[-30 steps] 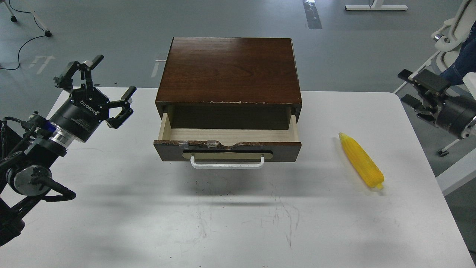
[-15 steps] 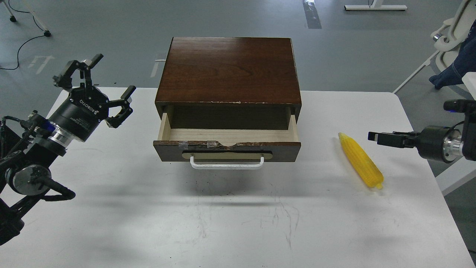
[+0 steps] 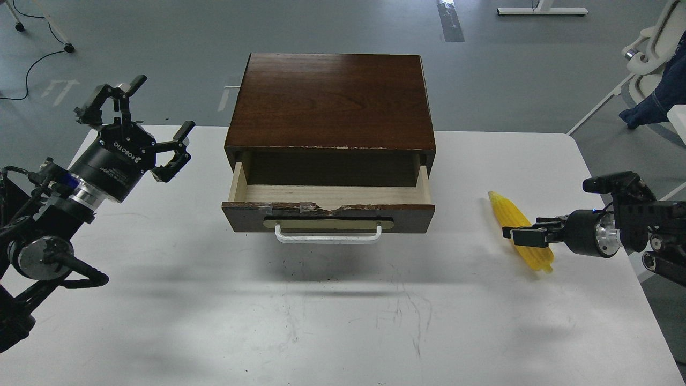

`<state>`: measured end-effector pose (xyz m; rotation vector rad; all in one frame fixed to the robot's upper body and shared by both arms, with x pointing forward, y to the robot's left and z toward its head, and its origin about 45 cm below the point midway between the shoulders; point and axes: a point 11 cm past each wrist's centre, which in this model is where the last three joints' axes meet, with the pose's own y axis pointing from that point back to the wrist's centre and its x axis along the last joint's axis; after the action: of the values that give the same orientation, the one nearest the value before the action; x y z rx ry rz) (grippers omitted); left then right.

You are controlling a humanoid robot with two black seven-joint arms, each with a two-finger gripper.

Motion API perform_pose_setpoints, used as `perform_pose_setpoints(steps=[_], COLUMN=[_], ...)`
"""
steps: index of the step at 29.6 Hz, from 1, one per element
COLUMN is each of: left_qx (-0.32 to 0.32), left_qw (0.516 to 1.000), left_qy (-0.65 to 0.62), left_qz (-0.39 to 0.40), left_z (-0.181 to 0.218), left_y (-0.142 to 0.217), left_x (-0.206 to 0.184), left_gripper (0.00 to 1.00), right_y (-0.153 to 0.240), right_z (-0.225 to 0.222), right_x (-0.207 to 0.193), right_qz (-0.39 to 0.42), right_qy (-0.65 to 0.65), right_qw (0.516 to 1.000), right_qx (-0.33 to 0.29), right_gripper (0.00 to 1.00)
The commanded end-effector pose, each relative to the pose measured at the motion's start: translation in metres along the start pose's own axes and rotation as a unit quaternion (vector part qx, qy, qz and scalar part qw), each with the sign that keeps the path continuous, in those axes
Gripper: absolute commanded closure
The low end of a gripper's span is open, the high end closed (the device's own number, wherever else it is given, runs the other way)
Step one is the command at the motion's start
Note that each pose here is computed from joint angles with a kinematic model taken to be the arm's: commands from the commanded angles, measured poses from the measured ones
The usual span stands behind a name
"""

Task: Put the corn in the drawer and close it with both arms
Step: 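Lower the right gripper onto the corn cob and close it, then lift the corn cob with the right gripper and carry it over the drawer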

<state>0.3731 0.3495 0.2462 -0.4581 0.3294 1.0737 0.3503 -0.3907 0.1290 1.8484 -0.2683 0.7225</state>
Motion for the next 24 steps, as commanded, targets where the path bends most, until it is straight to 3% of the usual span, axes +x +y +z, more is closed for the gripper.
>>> perform_pose_setpoints(steps=[1, 5, 7, 14, 21, 24], left_qx=[0.000, -0.001, 0.000, -0.001, -0.003, -0.003], left_qw=[1.000, 1.000, 1.000, 1.000, 1.000, 1.000], left_qy=[0.000, -0.001, -0.001, -0.004, -0.005, -0.005], left_qz=[0.000, 0.000, 0.000, 0.001, 0.000, 0.000], left_z=[0.000, 0.001, 0.001, 0.004, 0.005, 0.005], left_y=[0.000, 0.000, 0.000, 0.000, 0.000, 0.000], left_x=[0.000, 0.000, 0.000, 0.001, 0.001, 0.001], left_gripper=[0.00, 0.00, 0.00, 0.00, 0.00, 0.00], right_y=[0.000, 0.001, 0.001, 0.003, 0.033, 0.055], right_z=[0.001, 0.003, 0.003, -0.010, -0.042, -0.071], right_x=[-0.007, -0.010, -0.010, 0.017, 0.102, 0.158], right_qz=[-0.010, -0.016, -0.016, 0.008, 0.076, 0.118], right_qy=[0.002, 0.003, 0.003, 0.017, 0.061, 0.099], right_qw=[1.000, 1.000, 1.000, 1.000, 0.994, 0.986], right_qx=[-0.002, -0.005, -0.004, 0.013, 0.044, 0.063], right_gripper=[0.11, 0.66, 0.75, 0.82, 0.82, 0.81])
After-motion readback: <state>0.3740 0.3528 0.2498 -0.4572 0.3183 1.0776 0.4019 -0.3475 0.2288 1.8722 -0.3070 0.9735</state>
